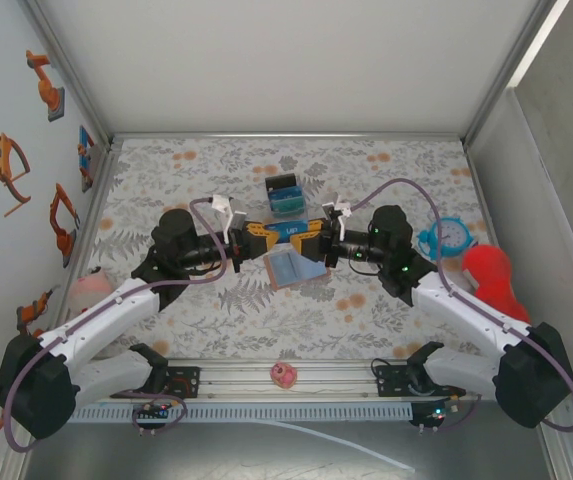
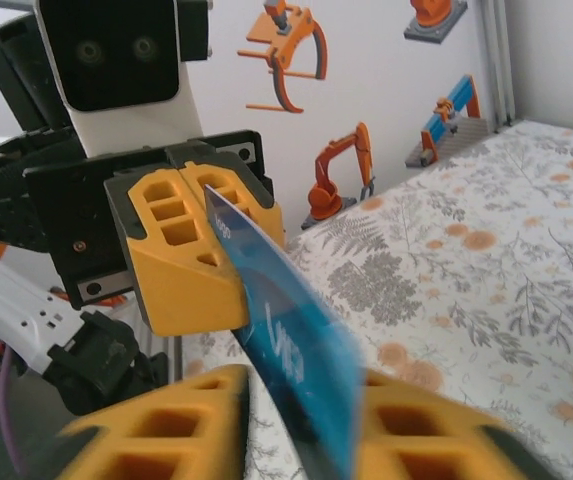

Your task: Take the credit cards out of the card holder

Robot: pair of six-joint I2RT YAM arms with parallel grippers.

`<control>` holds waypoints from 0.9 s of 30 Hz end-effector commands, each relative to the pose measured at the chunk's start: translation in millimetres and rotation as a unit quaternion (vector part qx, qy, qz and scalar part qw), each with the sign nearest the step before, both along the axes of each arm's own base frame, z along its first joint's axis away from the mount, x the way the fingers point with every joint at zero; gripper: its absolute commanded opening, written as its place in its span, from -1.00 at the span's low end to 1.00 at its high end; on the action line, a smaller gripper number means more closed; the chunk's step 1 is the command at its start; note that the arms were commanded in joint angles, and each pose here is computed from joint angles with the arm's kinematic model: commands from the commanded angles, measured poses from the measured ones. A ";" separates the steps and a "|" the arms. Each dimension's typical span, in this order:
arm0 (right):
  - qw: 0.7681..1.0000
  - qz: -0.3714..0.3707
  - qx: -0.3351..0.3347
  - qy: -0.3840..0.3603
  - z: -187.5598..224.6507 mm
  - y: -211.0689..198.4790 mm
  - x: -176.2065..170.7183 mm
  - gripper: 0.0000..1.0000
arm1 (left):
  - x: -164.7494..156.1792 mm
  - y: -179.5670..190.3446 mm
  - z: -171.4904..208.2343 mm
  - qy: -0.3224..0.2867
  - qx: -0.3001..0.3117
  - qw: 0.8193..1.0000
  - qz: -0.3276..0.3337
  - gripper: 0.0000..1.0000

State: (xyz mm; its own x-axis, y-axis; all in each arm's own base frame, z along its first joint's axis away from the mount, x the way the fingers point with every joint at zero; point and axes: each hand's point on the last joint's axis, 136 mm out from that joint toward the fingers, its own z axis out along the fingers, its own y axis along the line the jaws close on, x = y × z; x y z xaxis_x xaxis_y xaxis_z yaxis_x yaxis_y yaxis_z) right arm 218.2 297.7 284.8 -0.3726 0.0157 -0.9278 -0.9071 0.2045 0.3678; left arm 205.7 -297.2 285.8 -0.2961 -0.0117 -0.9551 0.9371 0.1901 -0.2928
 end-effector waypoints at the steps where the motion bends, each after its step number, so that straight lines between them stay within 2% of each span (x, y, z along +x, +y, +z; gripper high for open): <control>1: 0.999 0.018 0.022 -0.034 18.6 0.0 -7.1 -0.84 | -5.7 -3.0 5.6 0.000 -0.015 1.000 -0.018 -1.00; 3: 0.999 0.013 0.017 -0.036 17.1 -1.6 -7.3 -0.99 | -5.7 -3.2 6.1 0.001 -0.012 1.000 -0.020 -1.00; 4: 0.999 0.011 0.013 -0.036 15.7 -2.9 -8.0 -1.00 | -6.0 -3.0 5.8 0.000 -0.008 1.000 -0.021 -0.93; 5: 0.999 0.010 0.009 -0.037 14.9 -3.8 -8.8 -1.00 | -6.4 -2.6 6.4 -0.003 -0.002 1.000 -0.022 -0.77; 9: 0.999 0.002 -0.015 -0.039 9.7 -7.9 -10.7 -1.00 | -10.5 0.4 8.9 -0.021 0.034 0.999 -0.028 0.11; 11: 0.999 -0.005 -0.033 -0.035 3.6 -10.4 -9.7 -1.00 | -13.3 2.1 11.9 -0.037 0.056 0.997 -0.033 0.34; 17: 0.998 0.008 -0.057 -0.028 -0.9 -11.0 -14.7 -1.00 | -17.9 3.8 12.1 -0.062 0.120 0.989 -0.061 0.33; 27: 0.997 0.036 -0.063 -0.018 -0.9 -4.5 -16.3 -1.00 | -16.2 -4.2 -10.0 -0.063 0.197 0.970 -0.130 0.21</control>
State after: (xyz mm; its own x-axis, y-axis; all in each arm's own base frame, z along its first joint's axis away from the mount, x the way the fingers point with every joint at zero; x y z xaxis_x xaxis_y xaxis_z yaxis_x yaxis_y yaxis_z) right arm 203.8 290.2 269.2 -0.3703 -0.1271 -0.9202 -0.9153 0.2189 0.3381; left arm 201.4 -303.6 285.7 -0.1511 0.3573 -0.9217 0.9878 0.0893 -0.1274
